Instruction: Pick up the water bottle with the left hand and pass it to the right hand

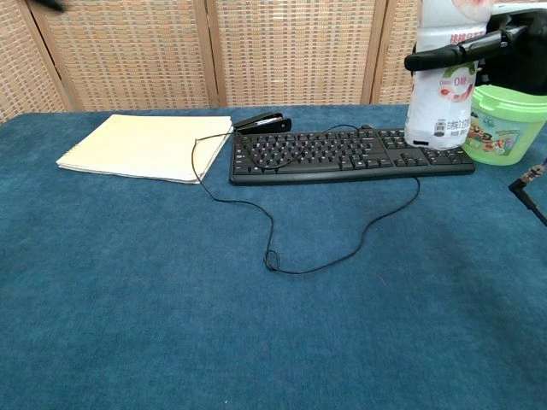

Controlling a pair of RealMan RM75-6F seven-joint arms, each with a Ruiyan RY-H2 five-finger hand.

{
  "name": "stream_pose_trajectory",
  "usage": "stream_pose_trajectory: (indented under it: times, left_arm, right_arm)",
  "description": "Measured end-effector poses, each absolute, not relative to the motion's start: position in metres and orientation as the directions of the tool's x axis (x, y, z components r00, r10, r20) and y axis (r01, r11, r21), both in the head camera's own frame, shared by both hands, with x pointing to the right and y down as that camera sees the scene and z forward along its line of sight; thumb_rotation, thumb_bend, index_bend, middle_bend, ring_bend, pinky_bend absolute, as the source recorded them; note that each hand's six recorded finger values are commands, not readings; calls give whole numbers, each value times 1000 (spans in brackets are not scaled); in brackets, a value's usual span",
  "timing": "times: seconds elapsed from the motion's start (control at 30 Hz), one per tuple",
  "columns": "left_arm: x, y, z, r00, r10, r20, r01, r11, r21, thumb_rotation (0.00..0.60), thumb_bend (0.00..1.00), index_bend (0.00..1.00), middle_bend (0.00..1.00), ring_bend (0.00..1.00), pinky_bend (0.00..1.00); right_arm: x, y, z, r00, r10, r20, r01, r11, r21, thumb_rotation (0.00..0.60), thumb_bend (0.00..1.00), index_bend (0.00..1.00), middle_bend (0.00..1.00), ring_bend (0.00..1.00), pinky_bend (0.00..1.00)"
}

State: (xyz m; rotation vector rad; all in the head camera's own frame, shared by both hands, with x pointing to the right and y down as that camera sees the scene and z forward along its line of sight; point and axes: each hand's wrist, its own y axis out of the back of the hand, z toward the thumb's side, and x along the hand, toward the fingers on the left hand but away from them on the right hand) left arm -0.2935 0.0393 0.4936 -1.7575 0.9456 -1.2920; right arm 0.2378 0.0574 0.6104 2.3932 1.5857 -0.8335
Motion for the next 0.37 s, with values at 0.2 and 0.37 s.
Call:
stream_pose_trajectory:
  times: [0.2, 0.37]
  left_arm:
    - [-383, 103, 526, 43, -902, 429, -100, -431, -897, 600, 0, 0, 0, 0, 0]
    - [-422, 143, 554, -22, -892, 452, -97, -448, -889, 600, 0, 0, 0, 0, 0]
  right_arm:
    - [242, 62, 606, 284, 818, -501, 871, -438, -221, 600, 603, 737, 665, 883, 859]
    - [241, 66, 603, 289, 822, -490, 857, -451, -251, 600, 603, 738, 664, 883, 859]
